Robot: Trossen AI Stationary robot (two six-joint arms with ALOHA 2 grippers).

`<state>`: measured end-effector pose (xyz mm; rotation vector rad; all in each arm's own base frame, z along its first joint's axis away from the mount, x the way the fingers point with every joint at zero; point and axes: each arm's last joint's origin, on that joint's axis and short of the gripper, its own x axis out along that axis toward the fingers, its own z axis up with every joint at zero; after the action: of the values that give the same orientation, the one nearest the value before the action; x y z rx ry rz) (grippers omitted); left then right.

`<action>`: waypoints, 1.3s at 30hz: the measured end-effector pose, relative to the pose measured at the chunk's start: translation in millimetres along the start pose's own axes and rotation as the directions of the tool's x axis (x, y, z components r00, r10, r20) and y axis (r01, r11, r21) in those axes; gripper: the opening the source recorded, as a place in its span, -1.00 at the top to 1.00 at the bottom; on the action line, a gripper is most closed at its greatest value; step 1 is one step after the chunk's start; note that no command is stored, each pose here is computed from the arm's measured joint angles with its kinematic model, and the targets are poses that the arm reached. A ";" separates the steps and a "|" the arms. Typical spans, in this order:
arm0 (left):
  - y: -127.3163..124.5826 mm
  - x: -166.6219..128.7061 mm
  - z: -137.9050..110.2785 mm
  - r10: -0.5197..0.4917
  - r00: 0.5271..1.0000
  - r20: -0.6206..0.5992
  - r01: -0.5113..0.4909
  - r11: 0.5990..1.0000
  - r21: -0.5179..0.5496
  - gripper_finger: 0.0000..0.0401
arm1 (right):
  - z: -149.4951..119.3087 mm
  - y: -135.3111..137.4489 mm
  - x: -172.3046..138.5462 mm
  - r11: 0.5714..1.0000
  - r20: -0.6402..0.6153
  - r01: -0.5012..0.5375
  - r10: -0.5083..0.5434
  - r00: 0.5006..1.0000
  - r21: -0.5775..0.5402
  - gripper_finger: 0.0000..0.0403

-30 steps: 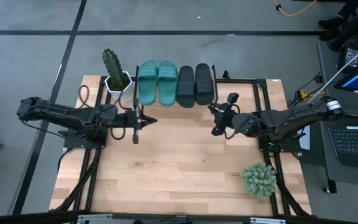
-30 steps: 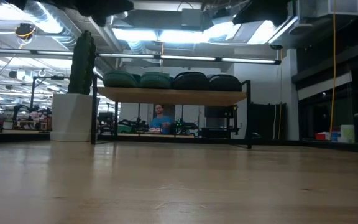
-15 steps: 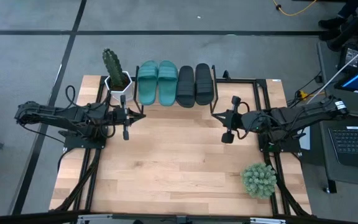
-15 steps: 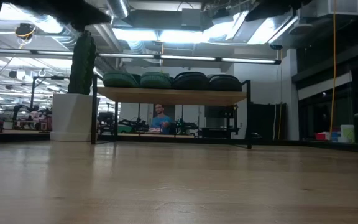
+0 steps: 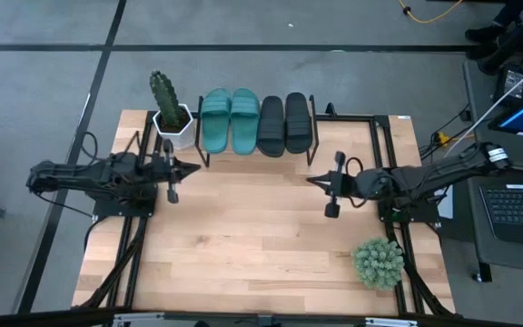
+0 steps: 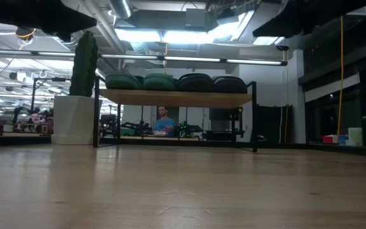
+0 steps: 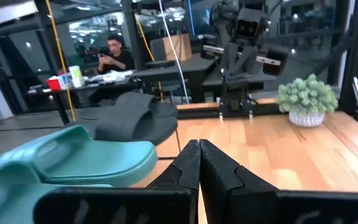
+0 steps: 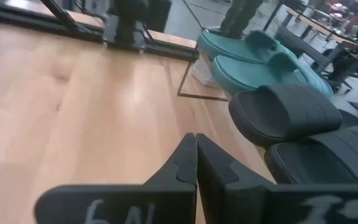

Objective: Pick and place slides into the shelf
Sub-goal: Return to Home Position

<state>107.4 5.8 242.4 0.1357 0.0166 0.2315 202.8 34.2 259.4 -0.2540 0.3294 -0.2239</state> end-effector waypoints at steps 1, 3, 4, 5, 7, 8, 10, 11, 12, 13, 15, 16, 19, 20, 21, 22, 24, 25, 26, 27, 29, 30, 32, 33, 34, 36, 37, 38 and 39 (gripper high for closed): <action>1.2 -3.1 0.3 0.004 1.000 0.007 -0.004 1.000 -0.005 1.00 | 1.6 -1.2 -2.4 1.000 0.015 -0.016 0.016 1.000 0.002 0.99; 2.6 -8.6 0.2 0.002 1.000 0.015 -0.002 1.000 -0.023 1.00 | 4.5 -3.7 -8.1 0.999 0.043 -0.040 0.040 0.998 -0.003 0.99; 2.8 -10.4 -0.2 -0.005 1.000 0.015 0.006 1.000 -0.027 1.00 | 6.1 -5.2 -11.0 0.999 0.058 -0.047 0.047 0.997 -0.002 0.99; 2.6 -10.9 -2.0 -0.009 1.000 0.014 0.010 1.000 -0.029 1.00 | 7.4 -6.4 -13.3 0.999 0.071 -0.052 0.052 0.996 -0.002 0.99; 1.1 -10.5 -11.6 -0.014 1.000 -0.004 0.013 1.000 -0.025 1.00 | 8.3 -7.7 -16.6 0.998 0.083 -0.064 0.065 0.994 -0.015 0.99; 0.1 -9.7 -17.1 -0.014 1.000 -0.006 0.014 1.000 -0.025 1.00 | 7.1 -7.8 -17.5 0.997 0.086 -0.071 0.072 0.994 -0.018 0.99; -1.8 -7.9 -28.3 -0.013 1.000 -0.003 0.013 1.000 -0.026 1.00 | 1.0 -8.1 -19.8 0.997 0.084 -0.072 0.073 0.994 -0.016 0.99; -2.9 -7.1 -34.7 -0.013 1.000 -0.002 0.013 1.000 -0.026 1.00 | -3.2 -8.0 -20.6 0.997 0.088 -0.073 0.073 0.993 -0.008 1.00; -3.8 -6.4 -40.3 -0.013 1.000 0.000 0.013 1.000 -0.027 1.00 | -8.0 -7.8 -21.6 0.997 0.092 -0.073 0.072 0.993 0.005 1.00; -4.5 -6.1 -44.8 -0.013 1.000 -0.001 0.013 1.000 -0.027 1.00 | -13.0 -7.5 -22.6 0.997 0.099 -0.075 0.073 0.992 0.015 1.00; -5.1 -6.8 -50.0 -0.012 1.000 0.005 0.013 1.000 -0.028 1.00 | -22.9 -7.4 -25.6 0.996 0.124 -0.083 0.079 0.989 0.028 1.00; -5.1 -7.3 -51.0 -0.012 1.000 0.011 0.012 0.999 -0.030 1.00 | -27.6 -7.3 -27.2 0.995 0.137 -0.091 0.085 0.987 0.035 1.00; -4.9 -8.8 -52.0 -0.009 1.000 0.026 0.010 0.999 -0.034 1.00 | -40.6 -8.8 -34.0 0.994 0.160 -0.100 0.090 0.983 0.053 1.00; -4.6 -9.5 -51.5 -0.008 0.999 0.033 0.010 0.999 -0.035 1.00 | -43.2 -9.8 -36.7 0.993 0.170 -0.100 0.089 0.981 0.061 1.00; -4.4 -9.9 -50.9 -0.007 0.999 0.040 0.009 0.999 -0.037 1.00 | -45.6 -11.0 -39.6 0.993 0.184 -0.099 0.085 0.979 0.067 1.00; -4.3 -10.2 -50.7 -0.007 0.999 0.042 0.009 0.999 -0.037 1.00 | -47.5 -12.3 -42.6 0.993 0.200 -0.098 0.082 0.976 0.073 1.00; -4.3 -10.5 -50.8 -0.007 0.999 0.043 0.009 0.999 -0.037 1.00 | -52.8 -14.3 -47.8 0.993 0.223 -0.093 0.076 0.972 0.067 1.00; -4.3 -10.5 -50.7 -0.007 0.999 0.043 0.009 0.999 -0.038 1.00 | -55.8 -15.1 -50.1 0.994 0.231 -0.091 0.074 0.970 0.064 1.00; -4.3 -10.5 -51.2 -0.008 0.999 0.039 0.009 0.999 -0.036 1.00 | -59.2 -15.8 -52.4 0.994 0.241 -0.089 0.072 0.968 0.061 1.00; -4.5 -10.4 -51.9 -0.009 0.999 0.031 0.010 0.999 -0.035 1.00 | -63.1 -16.5 -54.7 0.995 0.251 -0.086 0.069 0.966 0.059 1.00; -4.6 -10.4 -52.9 -0.011 1.000 0.021 0.011 0.999 -0.037 1.00 | -70.4 -17.3 -58.4 0.995 0.273 -0.084 0.064 0.960 0.061 1.00; -4.6 -10.4 -53.2 -0.011 1.000 0.018 0.012 0.999 -0.046 1.00 | -74.8 -17.1 -59.4 0.994 0.280 -0.089 0.067 0.958 0.065 1.00; -4.7 -10.4 -53.4 -0.011 1.000 0.016 0.012 0.998 -0.063 1.00 | -84.6 -15.1 -60.0 0.989 0.287 -0.122 0.095 0.953 0.078 1.00; -4.7 -10.4 -53.4 -0.011 1.000 0.016 0.013 0.998 -0.069 1.00 | -88.9 -14.0 -59.9 0.986 0.288 -0.139 0.109 0.951 0.087 1.00; -4.7 -10.4 -53.4 -0.011 1.000 0.016 0.013 0.997 -0.075 1.00 | -92.0 -13.4 -59.9 0.984 0.290 -0.146 0.112 0.950 0.097 1.00; -4.7 -10.4 -53.4 -0.012 1.000 0.016 0.013 0.997 -0.077 1.00 | -97.9 -12.0 -59.2 0.981 0.289 -0.158 0.119 0.950 0.114 1.00; -4.7 -10.4 -53.4 -0.013 1.000 0.016 0.014 0.997 -0.077 1.00 | -100.8 -11.2 -58.5 0.981 0.284 -0.160 0.122 0.951 0.114 1.00; -4.8 -10.4 -53.4 -0.017 1.000 0.016 0.018 0.997 -0.077 1.00 | -103.9 -10.3 -57.6 0.981 0.276 -0.160 0.124 0.953 0.111 1.00; -5.0 -10.4 -53.5 -0.021 1.000 0.015 0.023 0.997 -0.076 1.00 | -106.5 -9.5 -56.8 0.981 0.269 -0.160 0.126 0.955 0.108 1.00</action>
<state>96.7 5.7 188.7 0.0609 -0.0052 0.2089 112.1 17.6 181.1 -0.1289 0.0703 -0.0658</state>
